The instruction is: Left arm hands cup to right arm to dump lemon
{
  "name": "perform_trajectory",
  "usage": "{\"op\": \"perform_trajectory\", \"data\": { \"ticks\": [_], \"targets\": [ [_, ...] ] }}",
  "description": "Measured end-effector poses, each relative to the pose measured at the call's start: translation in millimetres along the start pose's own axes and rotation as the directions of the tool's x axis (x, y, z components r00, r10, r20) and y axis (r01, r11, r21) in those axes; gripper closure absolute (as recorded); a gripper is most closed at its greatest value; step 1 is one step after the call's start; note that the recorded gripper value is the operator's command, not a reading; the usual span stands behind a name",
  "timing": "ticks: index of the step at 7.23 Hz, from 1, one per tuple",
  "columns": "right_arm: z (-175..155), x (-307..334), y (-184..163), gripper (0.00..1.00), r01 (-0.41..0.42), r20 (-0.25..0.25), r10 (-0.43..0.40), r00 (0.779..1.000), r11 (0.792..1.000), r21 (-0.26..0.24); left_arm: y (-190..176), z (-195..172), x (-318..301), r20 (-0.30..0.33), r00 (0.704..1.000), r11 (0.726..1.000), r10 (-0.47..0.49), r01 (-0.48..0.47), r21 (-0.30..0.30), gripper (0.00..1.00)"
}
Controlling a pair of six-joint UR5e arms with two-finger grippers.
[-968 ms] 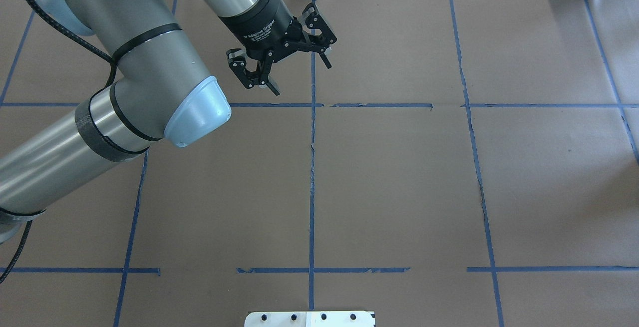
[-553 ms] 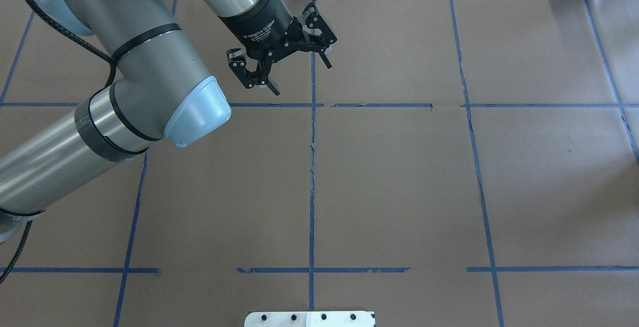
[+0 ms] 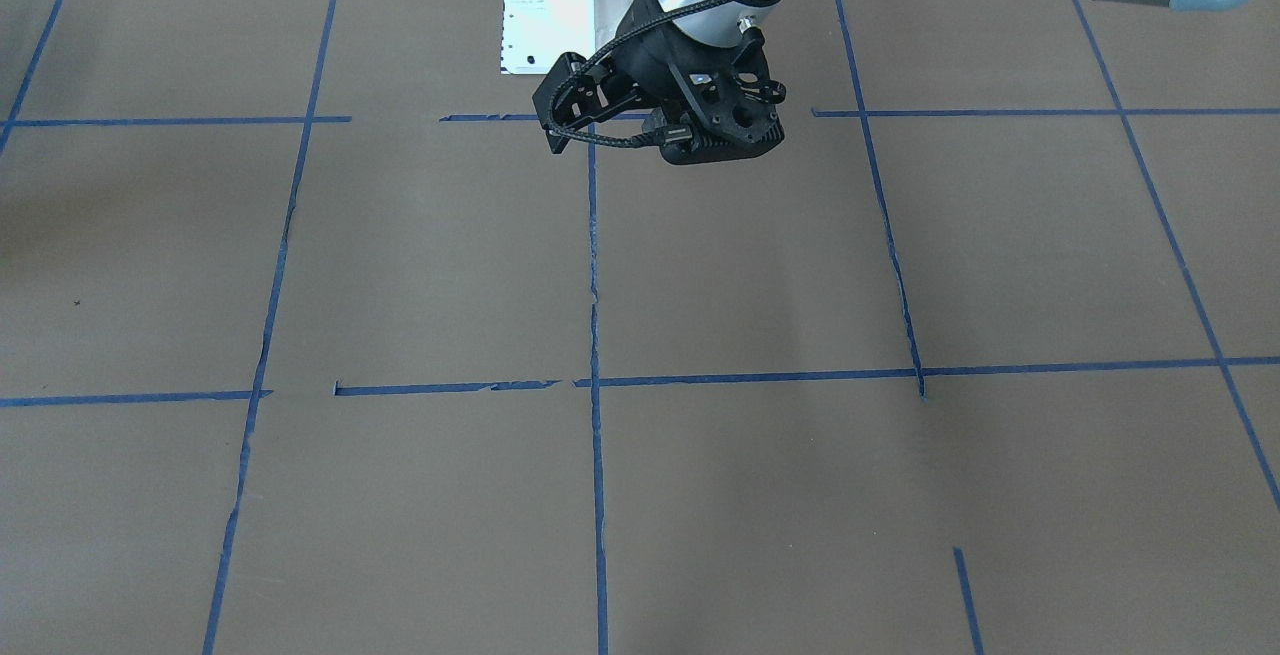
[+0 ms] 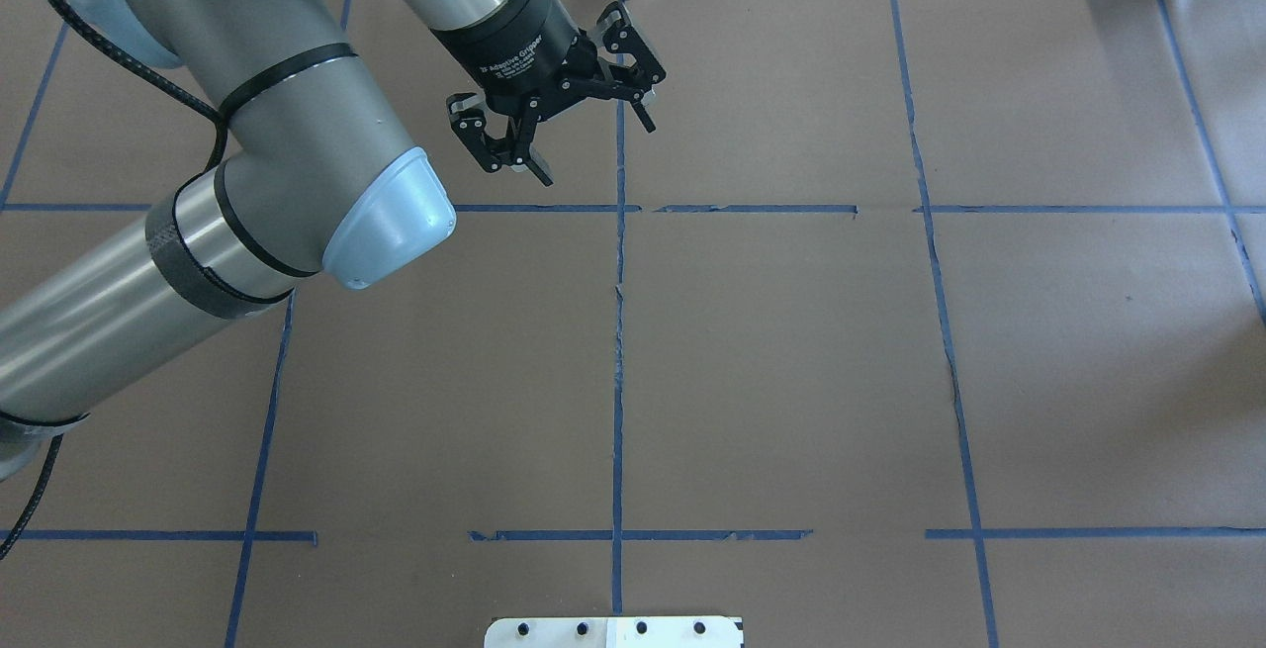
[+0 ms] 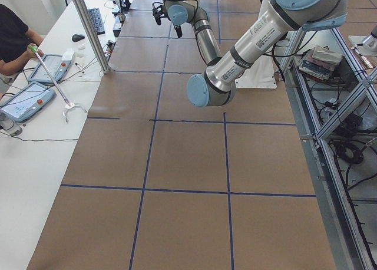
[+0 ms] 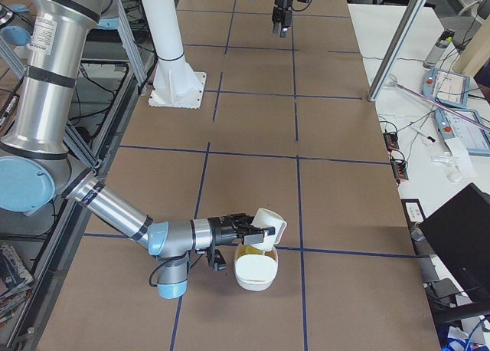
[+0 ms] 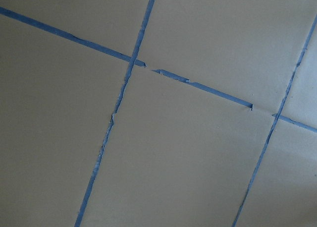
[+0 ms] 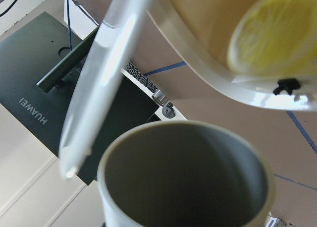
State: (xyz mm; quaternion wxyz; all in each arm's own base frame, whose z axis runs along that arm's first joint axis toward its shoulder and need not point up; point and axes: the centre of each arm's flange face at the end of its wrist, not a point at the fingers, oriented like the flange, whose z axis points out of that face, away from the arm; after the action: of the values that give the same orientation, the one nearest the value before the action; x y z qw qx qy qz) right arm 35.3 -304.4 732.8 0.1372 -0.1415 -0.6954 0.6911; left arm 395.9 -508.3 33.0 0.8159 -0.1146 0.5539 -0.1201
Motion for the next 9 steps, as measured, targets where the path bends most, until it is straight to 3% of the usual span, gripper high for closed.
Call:
{"op": "perform_trajectory", "data": {
  "ticks": [3, 5, 8, 9],
  "targets": [
    [22, -2, 24, 0.77, 0.070, 0.003, -0.070, 0.998, 0.996, -0.057, 1, -1, 0, -0.001, 1.000, 1.000, 0.001, -0.001, 0.000, 0.00],
    [49, -1, 51, 0.77, 0.174, -0.005, -0.174, 0.985, 0.984, -0.046, 0, -1, 0, -0.001, 1.000, 1.000, -0.001, 0.001, 0.001, 0.00],
    [109, 12, 122, 0.73, 0.356, -0.073, -0.353, 0.933, 0.934, 0.036, 1, -2, 0, -0.002, 1.000, 1.000, -0.001, 0.001, 0.001, 0.00],
    [134, 24, 152, 0.73, 0.439, -0.112, -0.431, 0.895, 0.897, 0.056, 1, -2, 0, -0.003, 1.000, 1.000, 0.000, 0.000, 0.001, 0.00]
  ]
}}
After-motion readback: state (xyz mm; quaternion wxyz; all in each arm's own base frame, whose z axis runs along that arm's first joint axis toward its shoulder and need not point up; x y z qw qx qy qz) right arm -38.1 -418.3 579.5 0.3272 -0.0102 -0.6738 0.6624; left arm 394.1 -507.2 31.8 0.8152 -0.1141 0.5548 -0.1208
